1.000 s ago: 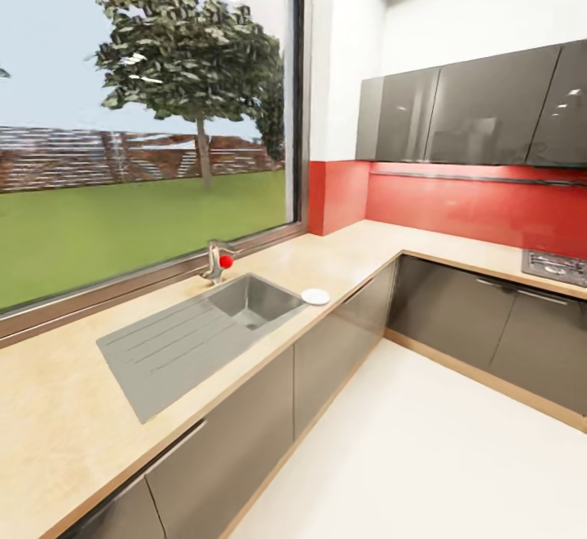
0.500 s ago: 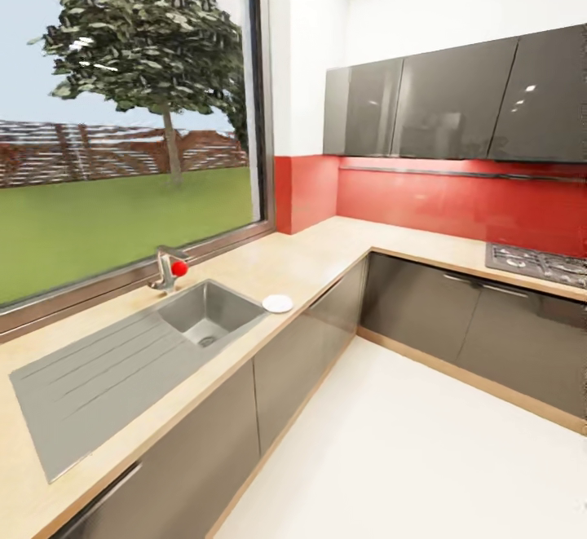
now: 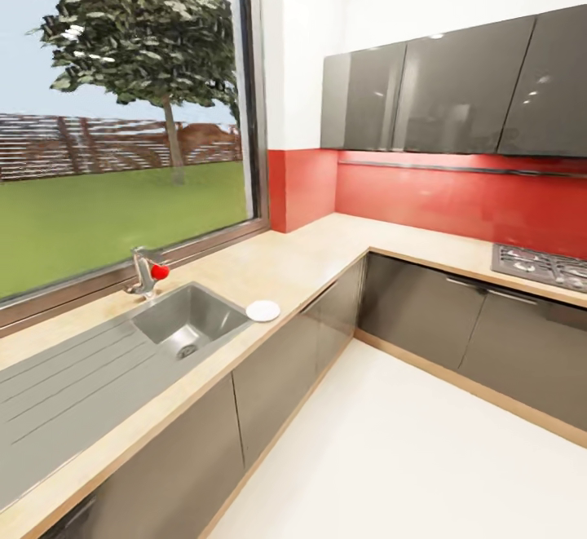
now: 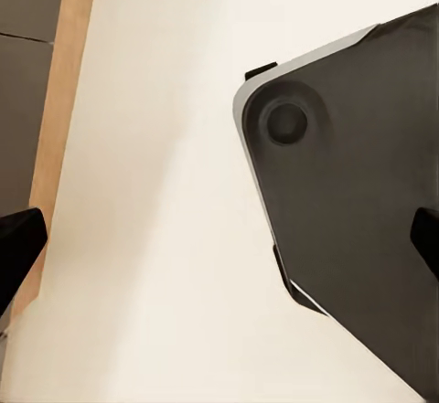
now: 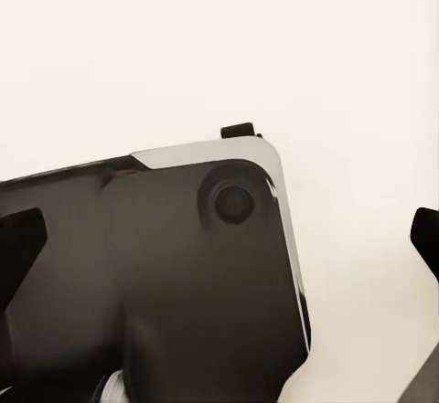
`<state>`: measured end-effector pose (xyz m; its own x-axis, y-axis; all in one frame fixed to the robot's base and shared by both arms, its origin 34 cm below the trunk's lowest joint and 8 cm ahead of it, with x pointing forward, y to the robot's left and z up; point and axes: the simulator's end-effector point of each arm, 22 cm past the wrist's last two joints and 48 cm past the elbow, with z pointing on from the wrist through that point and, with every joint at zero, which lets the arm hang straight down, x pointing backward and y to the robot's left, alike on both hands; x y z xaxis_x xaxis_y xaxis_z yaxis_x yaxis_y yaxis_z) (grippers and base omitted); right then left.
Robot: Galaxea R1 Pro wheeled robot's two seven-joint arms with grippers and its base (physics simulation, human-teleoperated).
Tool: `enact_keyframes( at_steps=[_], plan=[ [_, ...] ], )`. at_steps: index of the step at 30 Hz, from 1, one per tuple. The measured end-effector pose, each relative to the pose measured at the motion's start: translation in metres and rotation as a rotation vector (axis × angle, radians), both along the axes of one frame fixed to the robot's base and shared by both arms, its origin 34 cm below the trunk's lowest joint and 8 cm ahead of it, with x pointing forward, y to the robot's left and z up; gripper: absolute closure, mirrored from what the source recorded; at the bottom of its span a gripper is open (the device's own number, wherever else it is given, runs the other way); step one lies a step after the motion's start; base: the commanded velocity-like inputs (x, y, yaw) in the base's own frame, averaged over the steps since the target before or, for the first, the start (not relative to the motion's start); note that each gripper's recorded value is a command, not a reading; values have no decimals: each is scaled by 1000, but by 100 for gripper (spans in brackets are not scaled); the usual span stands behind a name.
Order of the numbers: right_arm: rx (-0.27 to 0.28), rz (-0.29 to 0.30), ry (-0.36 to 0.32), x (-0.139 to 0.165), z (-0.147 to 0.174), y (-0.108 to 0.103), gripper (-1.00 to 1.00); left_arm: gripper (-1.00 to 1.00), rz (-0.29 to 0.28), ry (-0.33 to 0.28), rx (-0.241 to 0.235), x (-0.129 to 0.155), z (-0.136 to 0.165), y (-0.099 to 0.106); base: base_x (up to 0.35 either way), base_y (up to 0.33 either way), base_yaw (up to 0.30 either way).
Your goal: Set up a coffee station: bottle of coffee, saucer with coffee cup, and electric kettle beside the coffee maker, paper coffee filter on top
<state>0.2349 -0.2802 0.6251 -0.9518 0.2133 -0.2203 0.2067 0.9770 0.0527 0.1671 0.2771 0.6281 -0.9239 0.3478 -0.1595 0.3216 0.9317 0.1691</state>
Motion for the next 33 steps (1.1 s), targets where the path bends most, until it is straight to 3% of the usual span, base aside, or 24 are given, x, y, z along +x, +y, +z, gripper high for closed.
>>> enact_keyframes(
  at_steps=[33],
  plan=[
    [-10, 13, 5, -2, -1, -2, -100, -100, 10, 7, 4, -3, 0, 3, 247, -200, 24]
  ],
)
